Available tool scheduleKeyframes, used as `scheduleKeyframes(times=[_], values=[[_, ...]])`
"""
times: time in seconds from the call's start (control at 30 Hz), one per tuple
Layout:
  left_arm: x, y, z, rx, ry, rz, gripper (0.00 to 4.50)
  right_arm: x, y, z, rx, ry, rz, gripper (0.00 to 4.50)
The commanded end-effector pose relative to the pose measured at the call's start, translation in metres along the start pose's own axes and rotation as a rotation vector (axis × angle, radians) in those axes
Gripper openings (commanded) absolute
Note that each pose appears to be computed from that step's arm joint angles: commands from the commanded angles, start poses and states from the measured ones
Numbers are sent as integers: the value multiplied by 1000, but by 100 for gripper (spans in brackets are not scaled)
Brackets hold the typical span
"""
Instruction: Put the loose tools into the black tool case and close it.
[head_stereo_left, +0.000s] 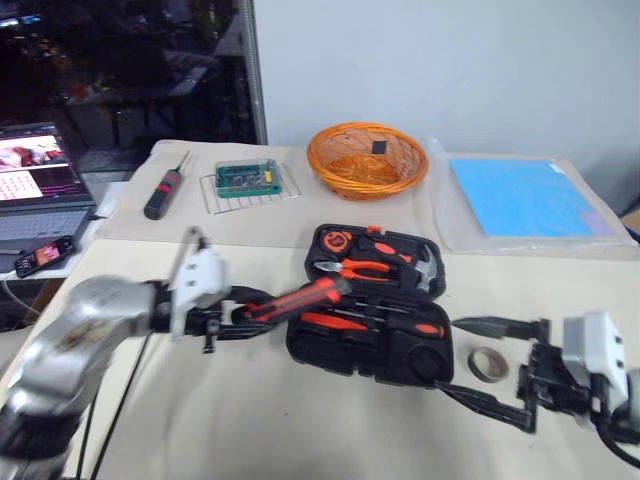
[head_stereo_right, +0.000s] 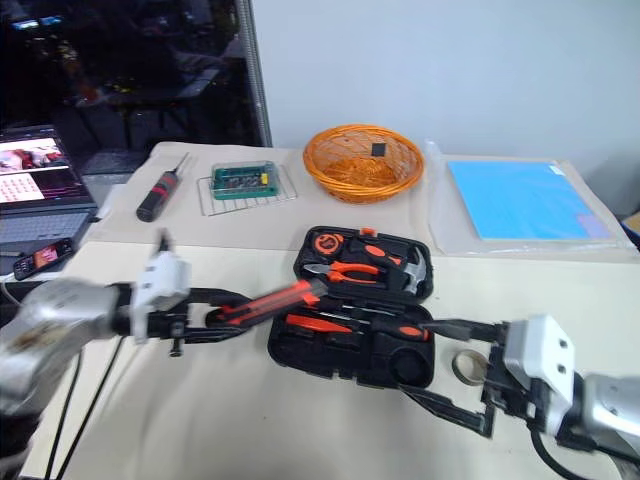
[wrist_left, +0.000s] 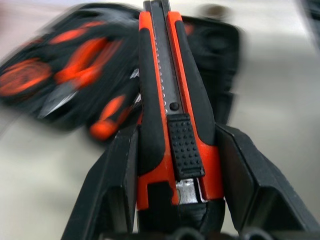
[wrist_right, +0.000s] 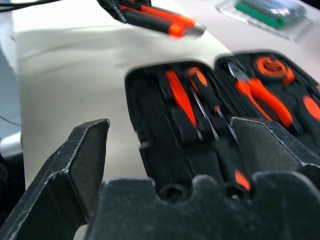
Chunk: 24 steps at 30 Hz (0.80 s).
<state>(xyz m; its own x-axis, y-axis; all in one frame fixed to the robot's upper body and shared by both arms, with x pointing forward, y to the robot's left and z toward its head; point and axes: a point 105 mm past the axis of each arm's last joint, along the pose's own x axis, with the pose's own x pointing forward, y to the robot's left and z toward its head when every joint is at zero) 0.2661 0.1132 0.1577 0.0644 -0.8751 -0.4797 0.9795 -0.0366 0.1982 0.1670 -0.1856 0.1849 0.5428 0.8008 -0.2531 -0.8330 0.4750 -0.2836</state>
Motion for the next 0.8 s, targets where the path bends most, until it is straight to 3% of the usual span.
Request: scheduleKeyframes(times=[0.03,0.23,0.63,0.7,0.77,0.8], values=[[23,5,-2,56,63,-98,179,-9,4,14,-61,-2,-36,450],[56,4,-14,80,127,-168,179,-15,14,13,-55,56,-37,450],[62,3,-27,100,200,-196,179,-30,0,10,-83,105,18,450],[65,4,-23,93,169,-177,279,-31,-3,10,-88,109,24,450],[63,6,-13,74,94,-152,333,-31,-5,11,-93,109,32,450],[60,8,-5,54,31,-130,382,-30,-5,12,-94,107,35,450]])
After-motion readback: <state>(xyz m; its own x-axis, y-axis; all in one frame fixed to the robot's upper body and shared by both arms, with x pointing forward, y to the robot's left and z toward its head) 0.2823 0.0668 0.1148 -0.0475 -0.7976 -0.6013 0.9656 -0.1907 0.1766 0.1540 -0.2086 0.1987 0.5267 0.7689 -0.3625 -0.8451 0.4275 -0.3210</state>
